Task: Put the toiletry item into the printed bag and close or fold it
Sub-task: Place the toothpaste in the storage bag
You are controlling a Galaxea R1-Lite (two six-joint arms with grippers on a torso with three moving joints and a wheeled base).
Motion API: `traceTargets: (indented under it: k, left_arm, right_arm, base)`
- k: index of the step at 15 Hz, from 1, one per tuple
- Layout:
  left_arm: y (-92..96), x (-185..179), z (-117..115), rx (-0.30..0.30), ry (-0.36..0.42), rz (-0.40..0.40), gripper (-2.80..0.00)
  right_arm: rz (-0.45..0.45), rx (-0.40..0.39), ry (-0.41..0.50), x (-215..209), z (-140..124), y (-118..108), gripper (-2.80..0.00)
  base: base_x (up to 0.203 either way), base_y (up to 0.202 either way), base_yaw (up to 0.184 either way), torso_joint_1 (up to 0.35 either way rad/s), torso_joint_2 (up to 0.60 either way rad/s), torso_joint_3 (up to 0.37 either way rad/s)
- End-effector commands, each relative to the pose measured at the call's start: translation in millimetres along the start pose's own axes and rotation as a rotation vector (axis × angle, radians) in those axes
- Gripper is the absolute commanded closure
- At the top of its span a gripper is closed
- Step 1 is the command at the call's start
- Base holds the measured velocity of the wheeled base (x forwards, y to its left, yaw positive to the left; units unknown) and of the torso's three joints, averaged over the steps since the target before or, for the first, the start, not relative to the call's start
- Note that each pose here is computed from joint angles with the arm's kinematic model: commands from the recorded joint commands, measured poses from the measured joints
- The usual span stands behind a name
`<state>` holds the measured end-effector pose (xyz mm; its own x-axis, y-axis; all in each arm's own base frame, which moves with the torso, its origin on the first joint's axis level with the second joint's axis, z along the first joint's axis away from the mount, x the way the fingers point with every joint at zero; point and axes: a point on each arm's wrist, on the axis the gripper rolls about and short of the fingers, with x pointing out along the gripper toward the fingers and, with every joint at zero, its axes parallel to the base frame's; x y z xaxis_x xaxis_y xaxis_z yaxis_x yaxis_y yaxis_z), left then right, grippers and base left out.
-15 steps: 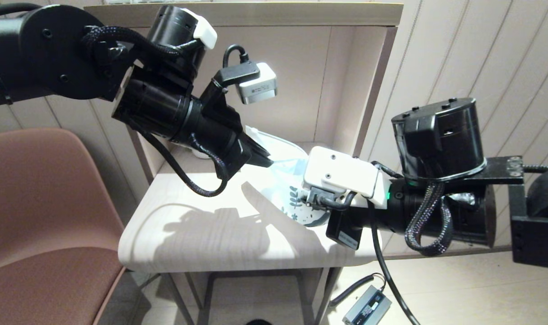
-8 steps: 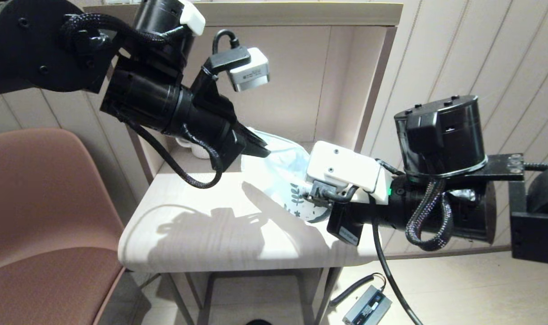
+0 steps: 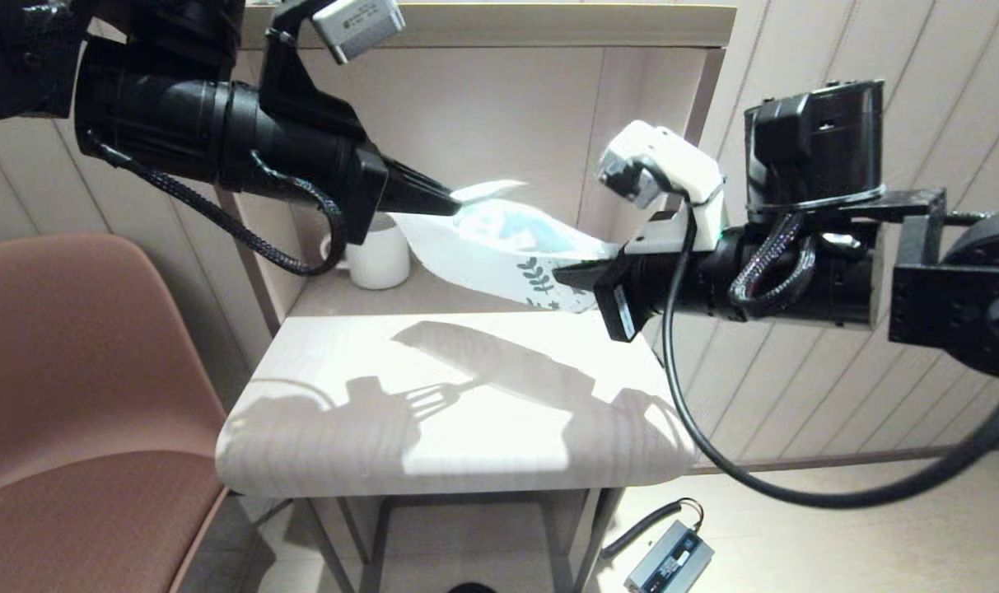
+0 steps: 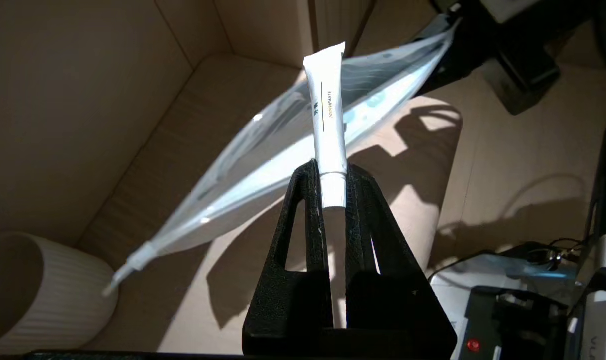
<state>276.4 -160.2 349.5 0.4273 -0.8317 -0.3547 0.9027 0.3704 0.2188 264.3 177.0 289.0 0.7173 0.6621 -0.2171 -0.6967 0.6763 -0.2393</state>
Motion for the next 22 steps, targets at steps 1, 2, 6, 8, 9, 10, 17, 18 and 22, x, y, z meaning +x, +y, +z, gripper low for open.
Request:
traceTargets:
  k: [1, 2, 6, 8, 9, 10, 17, 18, 22]
  left_arm:
    - [-2.9, -10.6, 4.9, 0.002, -0.021, 0.003, 0.00]
    - [-3.5, -11.0, 4.4, -0.002, -0.018, -0.003, 0.00]
    - [-2.7, -11.7, 3.7, -0.004, -0.019, -0.008, 0.00]
    - [-1.9, -10.8, 2.9, -0.006, -0.017, -0.007, 0.00]
    - [-2.2, -10.6, 3.3, -0.004, -0.019, -0.009, 0.00]
    - [-2.0, -9.9, 2.5, -0.007, -0.018, -0.016, 0.00]
    - [-3.1, -8.0, -0.7, -0.009, -0.013, -0.047, 0.00]
    - [-2.8, -6.8, -1.6, -0.010, -0.010, -0.048, 0.00]
    - [-4.5, -9.9, -0.3, 0.003, -0.014, -0.055, 0.00]
  right_arm:
    - [-0.002, 0.119, -0.009, 14.3, 1.0, -11.6, 0.00]
    - [0.009, 0.148, -0.007, 18.1, 0.6, -12.8, 0.00]
    - [0.245, 0.216, 0.093, 6.9, -5.9, -22.4, 0.00]
    - [0.375, 0.261, 0.136, -10.0, -0.4, -39.1, 0.00]
    - [0.391, 0.237, 0.163, -16.1, -2.2, -47.2, 0.00]
    - [0.397, 0.175, 0.180, -18.9, -3.2, -54.7, 0.00]
    - [0.303, -0.176, 0.152, -13.8, 0.6, -70.5, 0.00]
    - [0.273, -0.223, 0.187, -8.9, -1.3, -66.6, 0.00]
    - [0.229, -0.286, 0.239, 3.2, -3.4, -57.6, 0.00]
  base:
    - [0.000, 0.000, 0.000, 0.000, 0.00, 0.000]
    - [0.000, 0.000, 0.000, 0.000, 0.00, 0.000]
    - [0.000, 0.000, 0.000, 0.000, 0.00, 0.000]
    - [0.000, 0.000, 0.000, 0.000, 0.00, 0.000]
    - [0.000, 0.000, 0.000, 0.000, 0.00, 0.000]
    - [0.000, 0.000, 0.000, 0.000, 0.00, 0.000]
    - [0.000, 0.000, 0.000, 0.000, 0.00, 0.000]
    - [0.000, 0.000, 0.000, 0.000, 0.00, 0.000]
    - [0.000, 0.000, 0.000, 0.000, 0.00, 0.000]
